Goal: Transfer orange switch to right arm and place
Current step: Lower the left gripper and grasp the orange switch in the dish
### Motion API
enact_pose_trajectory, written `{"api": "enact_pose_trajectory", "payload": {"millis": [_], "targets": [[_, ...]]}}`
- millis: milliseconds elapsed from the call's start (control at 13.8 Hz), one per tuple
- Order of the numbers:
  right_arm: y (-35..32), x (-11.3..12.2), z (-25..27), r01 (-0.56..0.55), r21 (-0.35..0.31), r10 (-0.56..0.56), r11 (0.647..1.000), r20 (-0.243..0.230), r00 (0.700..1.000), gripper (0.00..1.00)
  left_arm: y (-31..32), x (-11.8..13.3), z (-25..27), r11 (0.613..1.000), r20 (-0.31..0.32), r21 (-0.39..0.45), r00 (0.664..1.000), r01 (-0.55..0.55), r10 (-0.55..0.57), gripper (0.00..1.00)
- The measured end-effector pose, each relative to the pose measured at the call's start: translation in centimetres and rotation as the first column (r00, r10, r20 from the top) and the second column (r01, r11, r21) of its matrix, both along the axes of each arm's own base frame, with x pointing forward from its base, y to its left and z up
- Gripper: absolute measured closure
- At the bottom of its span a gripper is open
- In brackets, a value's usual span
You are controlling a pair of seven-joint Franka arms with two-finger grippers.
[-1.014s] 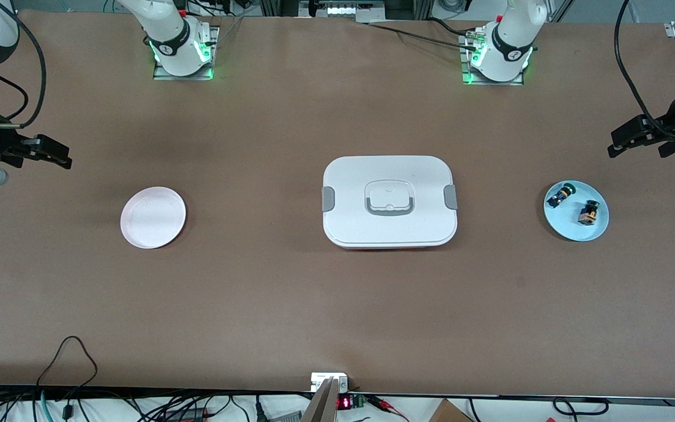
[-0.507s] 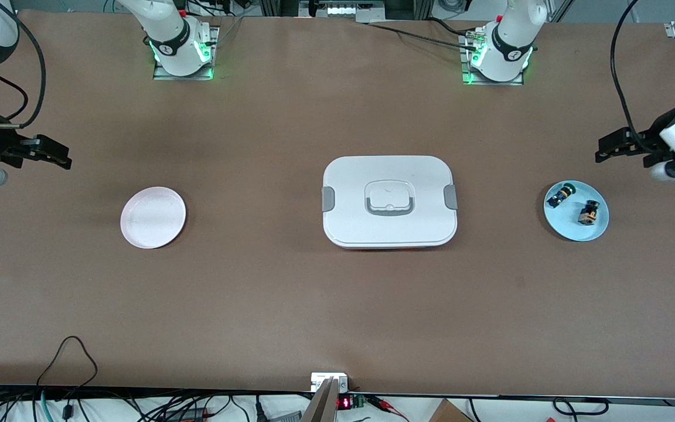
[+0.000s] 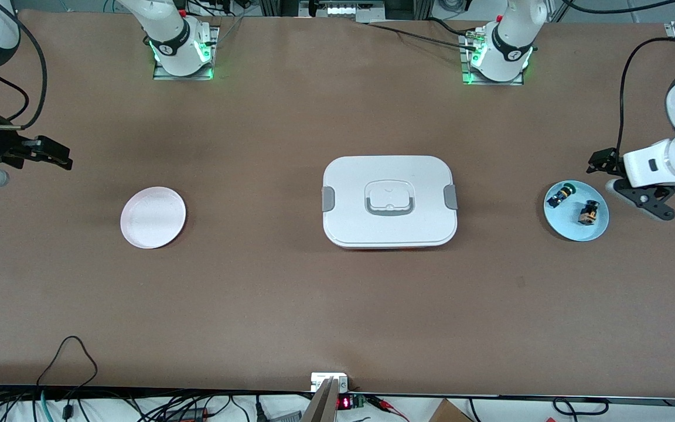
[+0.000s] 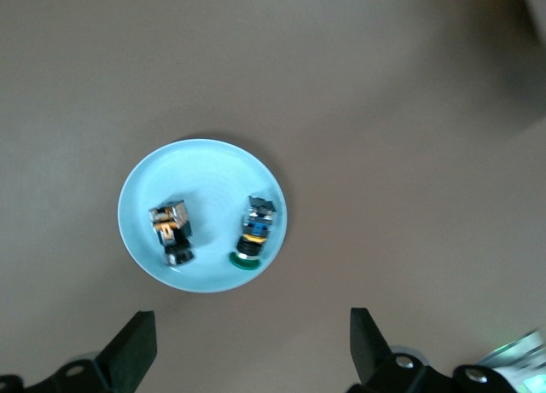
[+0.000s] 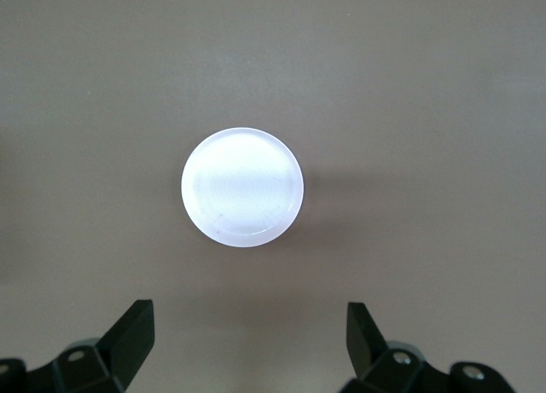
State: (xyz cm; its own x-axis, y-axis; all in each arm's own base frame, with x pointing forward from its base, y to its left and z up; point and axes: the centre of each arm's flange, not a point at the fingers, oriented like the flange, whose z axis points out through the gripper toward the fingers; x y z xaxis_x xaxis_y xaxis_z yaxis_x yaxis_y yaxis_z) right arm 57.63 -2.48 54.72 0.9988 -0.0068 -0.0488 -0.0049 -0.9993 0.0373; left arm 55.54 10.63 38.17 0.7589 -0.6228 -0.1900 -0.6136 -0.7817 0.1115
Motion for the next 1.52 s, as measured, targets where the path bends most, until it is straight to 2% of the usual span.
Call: {"api": "enact_pose_trajectory", "payload": {"millis": [145, 217, 290, 434, 652, 796, 869, 1014, 1158, 1376, 1520], "targets": [[0.0, 0.0, 0.0, -0.001, 0.0, 0.001, 1.0, -0.001, 1.0, 0.0, 2.3, -1.0, -4.0, 0.984, -0.003, -0.048, 0.985, 0.171, -0.172, 0.0], [0.0, 0.1, -0.2, -0.002, 0.0, 0.002, 1.0, -0.003, 1.0, 0.0, 3.4, -1.3, -5.6, 0.959, 0.01, -0.073, 0.962, 0.275, -0.275, 0.0], [0.1, 0.2, -0.4, -0.003, 0.0, 0.003, 1.0, -0.008, 1.0, 0.0, 4.4, -1.3, -7.0, 0.914, 0.033, -0.093, 0.919, 0.394, -0.393, 0.0], [0.2, 0.4, -1.0, -0.007, 0.0, 0.007, 1.0, -0.014, 1.0, 0.0, 5.3, -1.0, -9.0, 0.792, 0.073, -0.119, 0.801, 0.598, -0.594, 0.0], [0.7, 0.6, -1.4, -0.015, 0.0, 0.015, 1.0, -0.02, 1.0, 0.0, 6.1, -0.4, -11.4, 0.569, 0.124, -0.129, 0.582, 0.812, -0.804, 0.0], [1.2, 0.6, -1.3, -0.022, 0.0, 0.022, 1.0, -0.02, 1.0, 0.0, 7.4, -0.4, -13.3, 0.462, 0.147, -0.122, 0.476, 0.879, -0.867, 0.0], [1.4, 0.6, -1.3, -0.026, 0.0, 0.026, 1.0, -0.02, 0.999, 0.0, 8.1, -0.6, -14.1, 0.426, 0.153, -0.124, 0.442, 0.896, -0.884, 0.0], [2.0, 0.6, -1.3, -0.036, 0.0, 0.036, 0.999, -0.019, 0.999, 0.0, 9.1, -0.8, -15.0, 0.38, 0.162, -0.122, 0.396, 0.917, -0.904, 0.0], [3.1, 0.6, -1.3, -0.055, 0.001, 0.055, 0.998, -0.019, 0.998, 0.0, 9.7, -0.9, -15.4, 0.361, 0.166, -0.114, 0.377, 0.925, -0.911, 0.0], [3.7, 0.5, -1.3, -0.065, 0.001, 0.065, 0.998, -0.025, 0.998, 0.0, 9.7, -1.0, -16.3, 0.354, 0.172, -0.119, 0.371, 0.927, -0.913, 0.0], [3.7, 0.2, -1.5, -0.064, 0.003, 0.064, 0.998, -0.049, 0.997, 0.0, 9.6, -1.1, -16.9, 0.355, 0.18, -0.128, 0.374, 0.926, -0.91, 0.0]]}}
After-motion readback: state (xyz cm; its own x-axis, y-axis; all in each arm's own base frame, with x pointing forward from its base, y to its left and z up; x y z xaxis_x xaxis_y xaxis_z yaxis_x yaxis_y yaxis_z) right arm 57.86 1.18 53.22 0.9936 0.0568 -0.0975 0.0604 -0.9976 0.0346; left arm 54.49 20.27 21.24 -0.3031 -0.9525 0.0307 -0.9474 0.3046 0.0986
